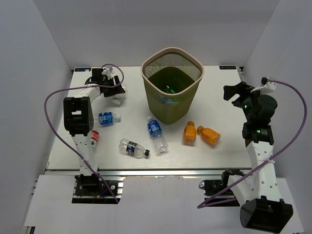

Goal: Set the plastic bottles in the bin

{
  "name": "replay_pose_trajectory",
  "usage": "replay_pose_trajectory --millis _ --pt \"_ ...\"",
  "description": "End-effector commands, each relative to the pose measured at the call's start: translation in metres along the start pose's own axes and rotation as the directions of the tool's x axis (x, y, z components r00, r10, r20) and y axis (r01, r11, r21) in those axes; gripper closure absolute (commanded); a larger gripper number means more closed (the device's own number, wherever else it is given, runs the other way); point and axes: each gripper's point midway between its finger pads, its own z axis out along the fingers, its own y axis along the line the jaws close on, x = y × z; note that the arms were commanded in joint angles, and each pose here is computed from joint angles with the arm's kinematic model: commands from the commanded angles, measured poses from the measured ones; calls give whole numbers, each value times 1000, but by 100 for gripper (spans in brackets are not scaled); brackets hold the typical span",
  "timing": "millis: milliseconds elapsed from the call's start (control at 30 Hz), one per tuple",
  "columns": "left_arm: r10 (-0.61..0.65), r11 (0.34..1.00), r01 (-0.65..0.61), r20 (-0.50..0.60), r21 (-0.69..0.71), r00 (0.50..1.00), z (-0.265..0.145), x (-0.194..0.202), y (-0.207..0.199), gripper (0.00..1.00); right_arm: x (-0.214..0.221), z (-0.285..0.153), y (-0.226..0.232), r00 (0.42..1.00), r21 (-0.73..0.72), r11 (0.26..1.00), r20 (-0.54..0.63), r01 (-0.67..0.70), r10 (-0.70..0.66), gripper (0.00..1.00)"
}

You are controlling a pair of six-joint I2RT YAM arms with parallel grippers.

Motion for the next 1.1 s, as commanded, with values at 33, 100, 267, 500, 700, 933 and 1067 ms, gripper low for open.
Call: replay_pose_trajectory --millis 33,100,267,500,700,933,1067 --pt "19 996 -14 54 -86 998 -27 -31 -1 58 27 -8 -35 998 131 989 -18 -62 65 10" --pt "33 995 -21 121 -100 992 -49 -55 -10 68 37 -8 -46 996 165 984 -49 -61 70 11" --pt "104 994 -87 298 -69 949 -121 -125 -55 73 55 -19 -64 994 226 974 -100 -15 39 11" --pt "259 872 -432 532 231 806 -228 -158 -217 72 68 -39 -65 992 219 975 -128 25 3 11" --pt "399 597 -742 691 304 603 -301 -109 -363 67 86 -50 -59 982 170 984 -189 60 -27 11" --pt "445 557 -753 640 350 626 -260 -80 -417 63 114 -56 -39 952 46 999 -306 13 2 11" --pt "459 592 -717 577 368 675 -220 -81 -416 12 129 -64 -36 920 29 1000 -391 0 11 11"
